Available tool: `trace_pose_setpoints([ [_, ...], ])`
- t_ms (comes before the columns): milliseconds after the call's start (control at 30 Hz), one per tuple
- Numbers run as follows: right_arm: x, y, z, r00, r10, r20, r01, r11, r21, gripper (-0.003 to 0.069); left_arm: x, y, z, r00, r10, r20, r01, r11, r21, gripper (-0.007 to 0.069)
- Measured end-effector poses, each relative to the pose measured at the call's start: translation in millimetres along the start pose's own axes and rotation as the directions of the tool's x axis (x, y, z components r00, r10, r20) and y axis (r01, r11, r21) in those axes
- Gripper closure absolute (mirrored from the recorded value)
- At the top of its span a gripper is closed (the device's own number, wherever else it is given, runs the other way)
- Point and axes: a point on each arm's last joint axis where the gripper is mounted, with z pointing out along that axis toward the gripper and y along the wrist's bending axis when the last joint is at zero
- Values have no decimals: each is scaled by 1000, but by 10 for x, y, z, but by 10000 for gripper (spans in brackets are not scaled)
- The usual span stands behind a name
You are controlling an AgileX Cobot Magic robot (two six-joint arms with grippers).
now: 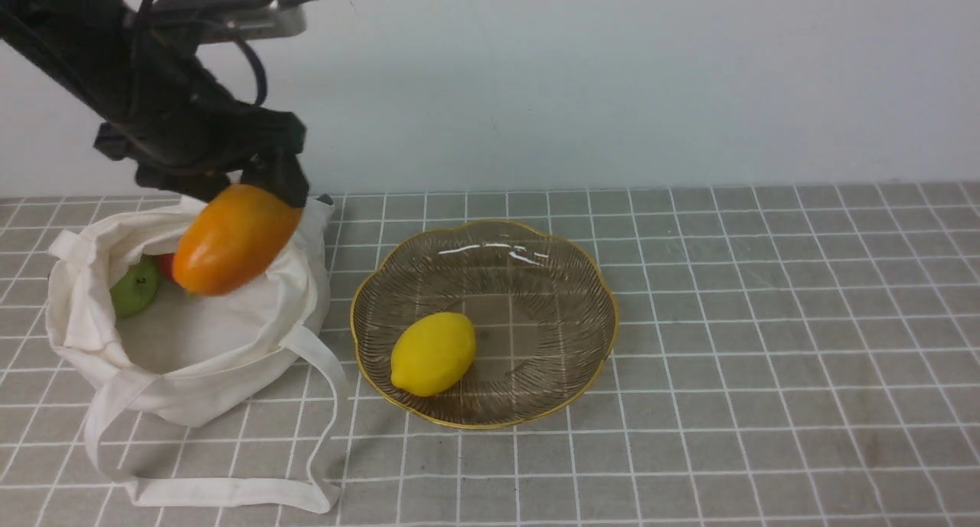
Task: Take the fruit out of the bag on the grey coffee tablecloth and place them on the plate.
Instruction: 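Carry the mango from the white cloth bag to the fruit plate with the left gripper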
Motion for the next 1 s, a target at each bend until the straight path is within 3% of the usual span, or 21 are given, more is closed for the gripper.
trace_pose_setpoints([
  [200, 0, 0, 0, 1000, 0, 0, 0, 1000, 0, 671, -2, -831, 205, 992, 104, 67, -117, 967, 226, 126],
  [400, 0, 0, 0, 1000, 0, 0, 0, 1000, 0, 671, 21, -1288, 795, 988, 123, 95, -145, 950, 276, 126],
  [700, 0, 0, 0, 1000, 0, 0, 0, 1000, 0, 671, 109, -1256, 1478, 998, 58, 3, -57, 967, 247, 126],
  [1000, 0, 0, 0, 1000, 0, 0, 0, 1000, 0, 671, 136, -1233, 1616, 999, 51, -14, -46, 970, 237, 95],
])
